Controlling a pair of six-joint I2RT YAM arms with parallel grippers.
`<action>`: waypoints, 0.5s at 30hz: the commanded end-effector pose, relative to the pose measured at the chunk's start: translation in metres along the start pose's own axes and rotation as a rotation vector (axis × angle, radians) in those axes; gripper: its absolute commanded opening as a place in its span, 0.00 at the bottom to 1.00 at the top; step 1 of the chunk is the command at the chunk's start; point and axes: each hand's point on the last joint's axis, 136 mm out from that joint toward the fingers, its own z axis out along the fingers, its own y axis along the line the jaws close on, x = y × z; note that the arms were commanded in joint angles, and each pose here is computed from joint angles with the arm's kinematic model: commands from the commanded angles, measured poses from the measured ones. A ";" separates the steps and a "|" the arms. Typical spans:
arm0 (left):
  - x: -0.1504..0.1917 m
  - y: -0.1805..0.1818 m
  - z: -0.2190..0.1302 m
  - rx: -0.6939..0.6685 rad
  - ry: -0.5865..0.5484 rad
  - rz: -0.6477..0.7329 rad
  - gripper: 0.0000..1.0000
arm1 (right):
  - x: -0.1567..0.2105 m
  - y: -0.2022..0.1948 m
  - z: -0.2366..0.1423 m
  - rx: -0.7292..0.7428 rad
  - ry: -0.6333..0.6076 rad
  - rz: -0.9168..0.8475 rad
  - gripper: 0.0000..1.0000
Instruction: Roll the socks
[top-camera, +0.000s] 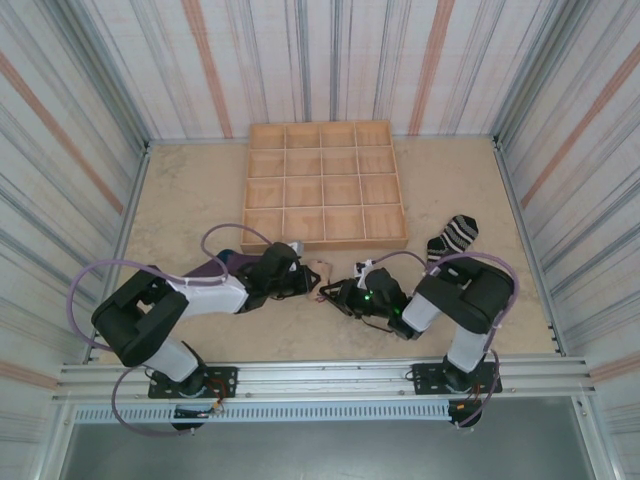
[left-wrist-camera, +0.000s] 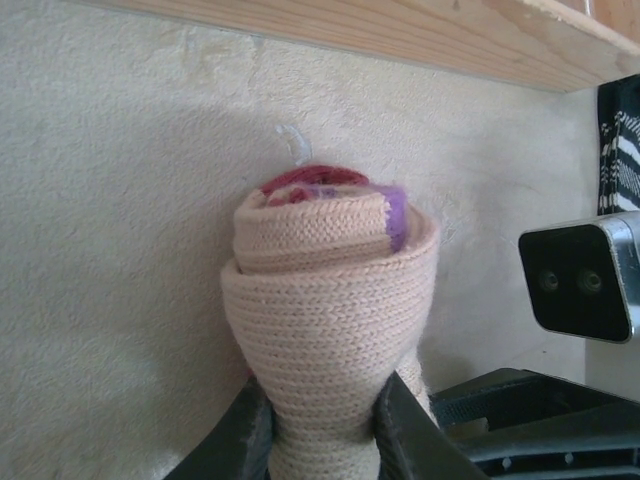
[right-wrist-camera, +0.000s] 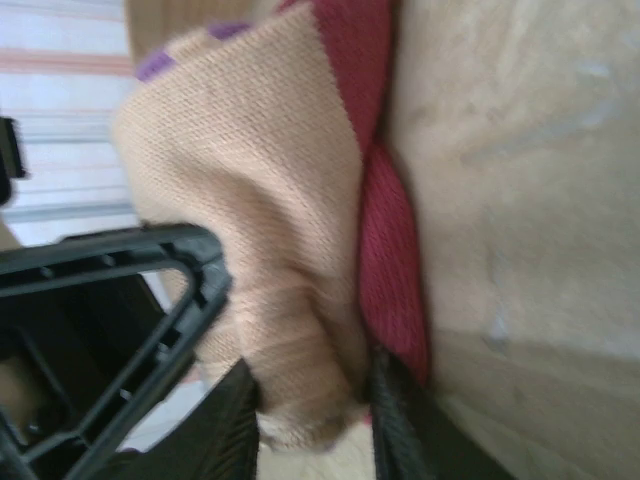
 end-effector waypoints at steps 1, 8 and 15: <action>0.024 0.031 0.006 -0.122 0.088 0.039 0.02 | 0.033 -0.087 -0.027 0.420 0.146 0.019 0.40; 0.031 0.028 0.014 -0.091 0.127 0.047 0.01 | 0.015 -0.059 -0.047 0.543 0.151 -0.129 0.52; 0.034 0.029 0.019 -0.082 0.141 0.029 0.01 | -0.006 -0.040 -0.051 0.545 0.131 -0.224 0.67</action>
